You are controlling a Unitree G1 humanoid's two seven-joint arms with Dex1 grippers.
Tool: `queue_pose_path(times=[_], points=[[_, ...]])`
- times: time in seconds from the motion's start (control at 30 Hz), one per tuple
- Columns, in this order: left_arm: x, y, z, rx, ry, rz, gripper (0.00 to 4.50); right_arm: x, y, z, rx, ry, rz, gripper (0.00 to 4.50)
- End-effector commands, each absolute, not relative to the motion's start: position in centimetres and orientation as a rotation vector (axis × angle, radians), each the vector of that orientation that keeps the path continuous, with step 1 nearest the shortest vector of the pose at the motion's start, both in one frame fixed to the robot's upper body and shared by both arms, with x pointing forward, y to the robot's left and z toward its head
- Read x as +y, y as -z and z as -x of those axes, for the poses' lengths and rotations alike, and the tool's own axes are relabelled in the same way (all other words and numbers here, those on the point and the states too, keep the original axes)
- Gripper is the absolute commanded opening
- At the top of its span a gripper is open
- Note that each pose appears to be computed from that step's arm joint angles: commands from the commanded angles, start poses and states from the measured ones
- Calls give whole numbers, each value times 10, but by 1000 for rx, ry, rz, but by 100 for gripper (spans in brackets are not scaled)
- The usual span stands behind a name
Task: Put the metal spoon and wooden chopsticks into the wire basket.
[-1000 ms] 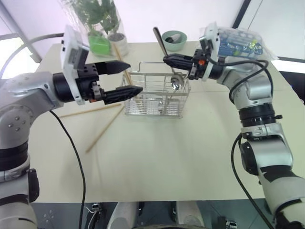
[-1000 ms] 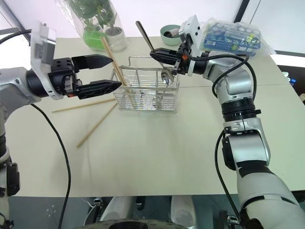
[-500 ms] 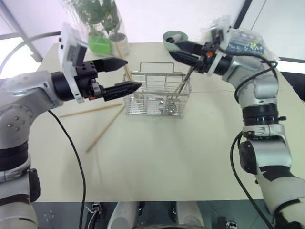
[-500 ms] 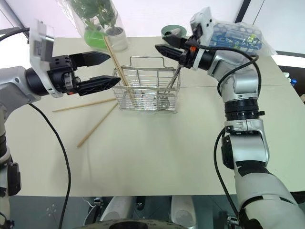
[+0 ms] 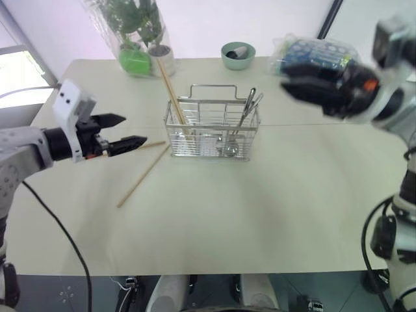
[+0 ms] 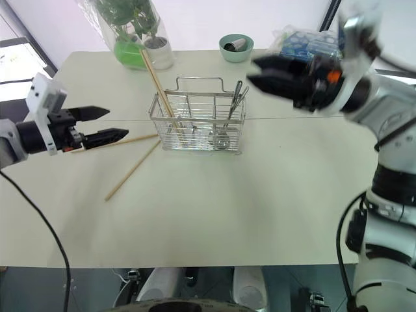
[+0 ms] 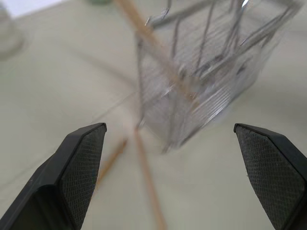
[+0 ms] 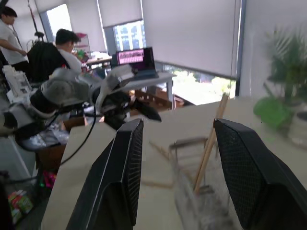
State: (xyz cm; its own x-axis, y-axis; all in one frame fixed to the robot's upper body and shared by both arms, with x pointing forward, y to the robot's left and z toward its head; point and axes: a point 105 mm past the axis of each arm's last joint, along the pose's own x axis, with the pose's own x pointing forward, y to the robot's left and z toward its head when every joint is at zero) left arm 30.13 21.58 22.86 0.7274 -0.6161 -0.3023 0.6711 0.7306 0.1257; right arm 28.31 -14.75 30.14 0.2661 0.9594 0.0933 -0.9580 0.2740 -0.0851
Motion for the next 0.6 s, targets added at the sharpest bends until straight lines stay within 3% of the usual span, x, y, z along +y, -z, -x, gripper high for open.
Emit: queue_pose_path(times=[0.03,0.17,0.4,0.6], points=[[213,-224,-287,271,715,-284,450,-143,-289,-262,-132,-1305,102,236],[215,-192,-293,364,630,-272,450,-142,-260,-254,-79,-1261,104,236],[212,-157,-332,418,555,-293,450,-142,-263,-257,-105,-1209,70,236],[189,-145,-368,435,610,-314,450,-142,-263,-254,-101,-1205,89,236]])
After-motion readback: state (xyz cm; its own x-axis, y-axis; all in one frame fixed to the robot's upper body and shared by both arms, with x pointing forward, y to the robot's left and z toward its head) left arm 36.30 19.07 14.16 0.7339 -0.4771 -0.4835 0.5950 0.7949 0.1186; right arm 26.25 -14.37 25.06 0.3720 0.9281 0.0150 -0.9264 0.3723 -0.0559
